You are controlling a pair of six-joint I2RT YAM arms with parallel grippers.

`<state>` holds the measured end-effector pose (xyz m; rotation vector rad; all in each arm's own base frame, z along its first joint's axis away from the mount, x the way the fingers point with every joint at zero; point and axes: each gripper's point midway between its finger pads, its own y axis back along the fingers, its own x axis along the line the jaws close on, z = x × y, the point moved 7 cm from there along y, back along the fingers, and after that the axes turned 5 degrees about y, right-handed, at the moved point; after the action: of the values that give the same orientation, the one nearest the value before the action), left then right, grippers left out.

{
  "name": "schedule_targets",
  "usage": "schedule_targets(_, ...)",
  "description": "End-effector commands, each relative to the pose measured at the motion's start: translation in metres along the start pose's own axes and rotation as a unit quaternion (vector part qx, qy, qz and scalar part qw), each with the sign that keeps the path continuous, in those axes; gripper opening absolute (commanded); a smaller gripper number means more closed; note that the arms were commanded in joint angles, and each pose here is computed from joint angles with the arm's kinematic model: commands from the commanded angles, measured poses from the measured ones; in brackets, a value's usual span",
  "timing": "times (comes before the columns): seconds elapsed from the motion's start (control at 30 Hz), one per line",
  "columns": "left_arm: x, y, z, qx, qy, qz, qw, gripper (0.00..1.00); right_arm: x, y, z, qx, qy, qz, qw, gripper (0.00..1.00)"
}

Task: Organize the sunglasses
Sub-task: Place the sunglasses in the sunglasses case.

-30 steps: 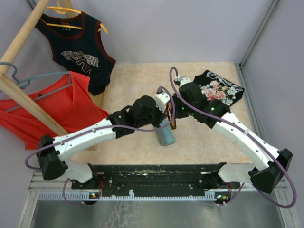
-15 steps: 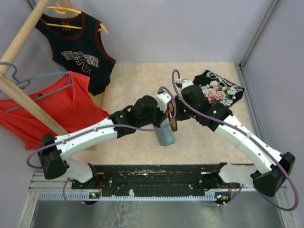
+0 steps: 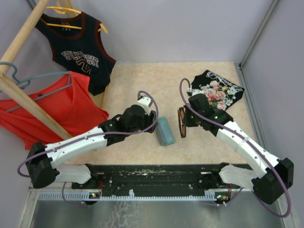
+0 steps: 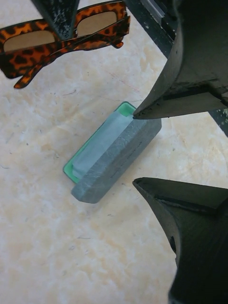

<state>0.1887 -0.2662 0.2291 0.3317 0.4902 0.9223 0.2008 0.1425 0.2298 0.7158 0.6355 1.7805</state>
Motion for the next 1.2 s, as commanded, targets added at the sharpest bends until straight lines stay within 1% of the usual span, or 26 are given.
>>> schedule_targets(0.0, 0.001, -0.016, -0.006, -0.012, 0.120, 0.042, 0.992, 0.62, 0.000, -0.006, 0.007, -0.035, -0.030, 0.030, 0.998, 0.00)
schedule_targets(0.07, 0.004, -0.020, -0.011, -0.014, 0.152, 0.054, 0.987, 0.71, -0.002, -0.010, 0.004, -0.033, -0.035, 0.039, 0.998, 0.00)
schedule_targets(0.17, 0.009, -0.023, -0.019, -0.019, 0.189, 0.045, 0.981, 0.83, -0.005, -0.011, 0.000, -0.031, -0.037, 0.041, 0.998, 0.00)
schedule_targets(0.27, 0.019, -0.024, -0.030, -0.027, 0.219, 0.027, 0.975, 0.90, -0.006, -0.009, -0.002, -0.033, -0.036, 0.044, 0.998, 0.00)
schedule_targets(0.37, 0.026, -0.024, -0.042, -0.030, 0.248, -0.010, 0.968, 0.96, -0.007, -0.008, -0.003, -0.035, -0.034, 0.046, 0.998, 0.00)
schedule_targets(0.5, 0.030, -0.025, -0.058, -0.036, 0.298, -0.061, 0.952, 0.98, -0.006, -0.005, -0.003, -0.038, -0.034, 0.053, 0.997, 0.00)
schedule_targets(0.7, 0.030, -0.029, -0.067, -0.062, 0.340, -0.104, 0.933, 1.00, -0.007, -0.004, -0.006, -0.038, -0.029, 0.056, 0.997, 0.00)
schedule_targets(0.93, 0.034, -0.037, -0.078, -0.065, 0.375, -0.110, 0.918, 1.00, -0.007, -0.001, -0.006, -0.041, -0.026, 0.059, 0.997, 0.00)
schedule_targets(1.17, 0.034, -0.043, -0.084, -0.075, 0.401, -0.140, 0.902, 1.00, -0.007, 0.000, -0.006, -0.039, -0.023, 0.061, 0.997, 0.00)
